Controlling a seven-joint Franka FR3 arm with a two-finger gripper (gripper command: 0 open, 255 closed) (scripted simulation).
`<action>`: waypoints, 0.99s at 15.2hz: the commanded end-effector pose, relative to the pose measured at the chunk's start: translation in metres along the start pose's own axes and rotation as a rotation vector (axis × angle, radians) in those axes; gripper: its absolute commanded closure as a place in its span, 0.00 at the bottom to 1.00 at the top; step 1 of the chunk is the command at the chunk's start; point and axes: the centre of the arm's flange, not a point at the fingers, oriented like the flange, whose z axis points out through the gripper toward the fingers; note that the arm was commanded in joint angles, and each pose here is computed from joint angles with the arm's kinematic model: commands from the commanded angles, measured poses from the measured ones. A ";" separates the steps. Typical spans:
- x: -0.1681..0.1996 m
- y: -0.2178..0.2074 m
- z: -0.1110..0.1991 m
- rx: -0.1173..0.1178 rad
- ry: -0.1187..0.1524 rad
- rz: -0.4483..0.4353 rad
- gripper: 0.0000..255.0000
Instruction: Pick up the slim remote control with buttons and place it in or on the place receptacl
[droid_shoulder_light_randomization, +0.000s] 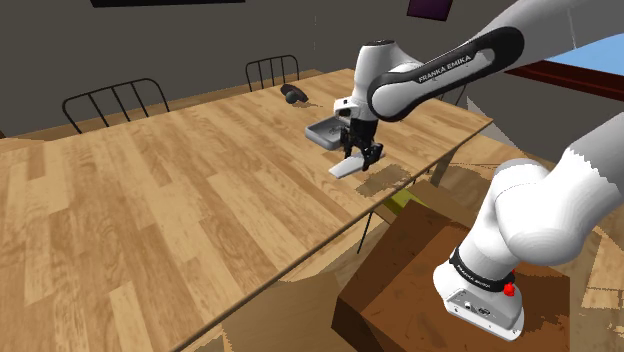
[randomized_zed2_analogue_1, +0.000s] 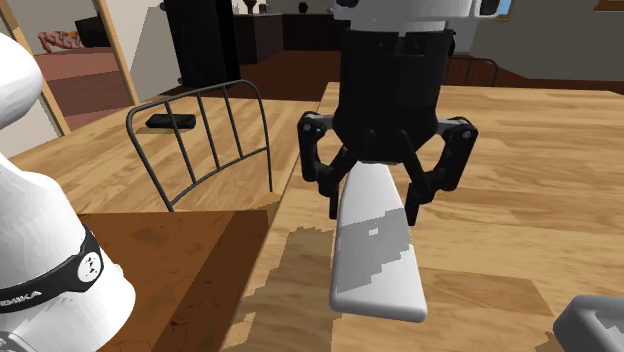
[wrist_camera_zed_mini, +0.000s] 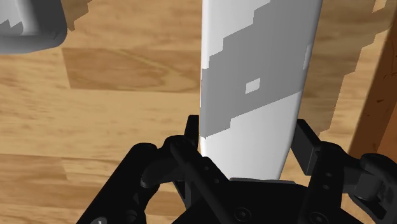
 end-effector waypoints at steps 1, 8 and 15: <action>0.000 0.001 -0.012 0.000 0.000 0.000 1.00; 0.000 0.001 -0.049 0.000 0.000 0.000 1.00; -0.021 0.035 -0.069 0.000 0.000 0.000 1.00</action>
